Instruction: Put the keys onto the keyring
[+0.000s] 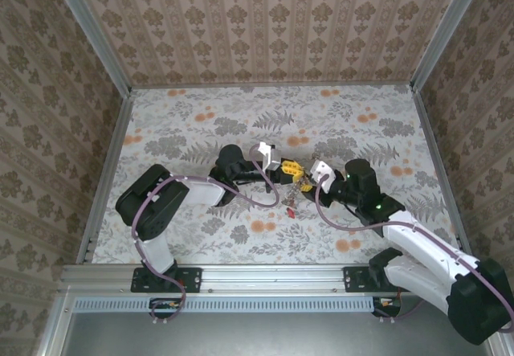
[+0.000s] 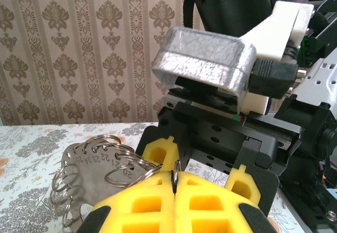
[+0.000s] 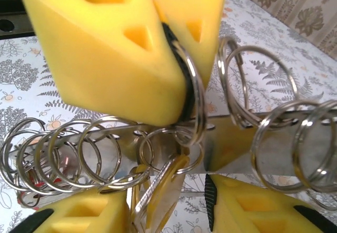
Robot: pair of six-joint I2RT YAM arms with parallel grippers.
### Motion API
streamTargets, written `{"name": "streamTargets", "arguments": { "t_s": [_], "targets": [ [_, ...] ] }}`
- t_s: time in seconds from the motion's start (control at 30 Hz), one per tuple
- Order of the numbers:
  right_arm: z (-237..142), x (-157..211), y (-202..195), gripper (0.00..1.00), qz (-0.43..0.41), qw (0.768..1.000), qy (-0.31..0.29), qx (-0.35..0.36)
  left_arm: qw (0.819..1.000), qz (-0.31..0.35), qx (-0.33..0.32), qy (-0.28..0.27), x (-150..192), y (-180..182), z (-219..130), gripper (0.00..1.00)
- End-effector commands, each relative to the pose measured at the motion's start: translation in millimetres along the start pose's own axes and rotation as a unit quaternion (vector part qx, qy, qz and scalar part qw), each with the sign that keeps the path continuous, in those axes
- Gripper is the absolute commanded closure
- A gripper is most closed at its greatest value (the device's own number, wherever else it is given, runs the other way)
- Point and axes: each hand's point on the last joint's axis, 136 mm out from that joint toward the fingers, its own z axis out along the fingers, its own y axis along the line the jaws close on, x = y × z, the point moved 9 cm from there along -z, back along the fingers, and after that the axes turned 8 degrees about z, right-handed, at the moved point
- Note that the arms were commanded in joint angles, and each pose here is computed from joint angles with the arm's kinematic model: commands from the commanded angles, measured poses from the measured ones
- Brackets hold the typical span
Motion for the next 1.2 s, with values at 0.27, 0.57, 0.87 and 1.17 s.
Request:
{"name": "streamTargets", "arguments": {
  "t_s": [0.27,0.57,0.87,1.17],
  "targets": [
    [-11.4,-1.3,0.5,0.59,-0.017,1.0,0.001,0.002,0.999,0.025,0.004,-0.024,-15.4,-0.2,1.6,1.0],
    [-15.2,-2.6,10.6,0.49,-0.024,0.998,-0.021,-0.051,0.999,0.025,0.002,-0.024,-15.6,0.1,1.5,1.0],
    [-20.5,-4.9,2.7,0.56,-0.014,0.999,-0.027,-0.024,0.999,0.023,0.003,-0.024,-14.9,0.0,0.7,1.0],
    [-13.3,-3.3,-2.0,0.69,-0.007,0.999,-0.035,-0.011,0.999,0.024,0.004,-0.025,-16.0,1.8,2.2,1.0]
  ]
}}
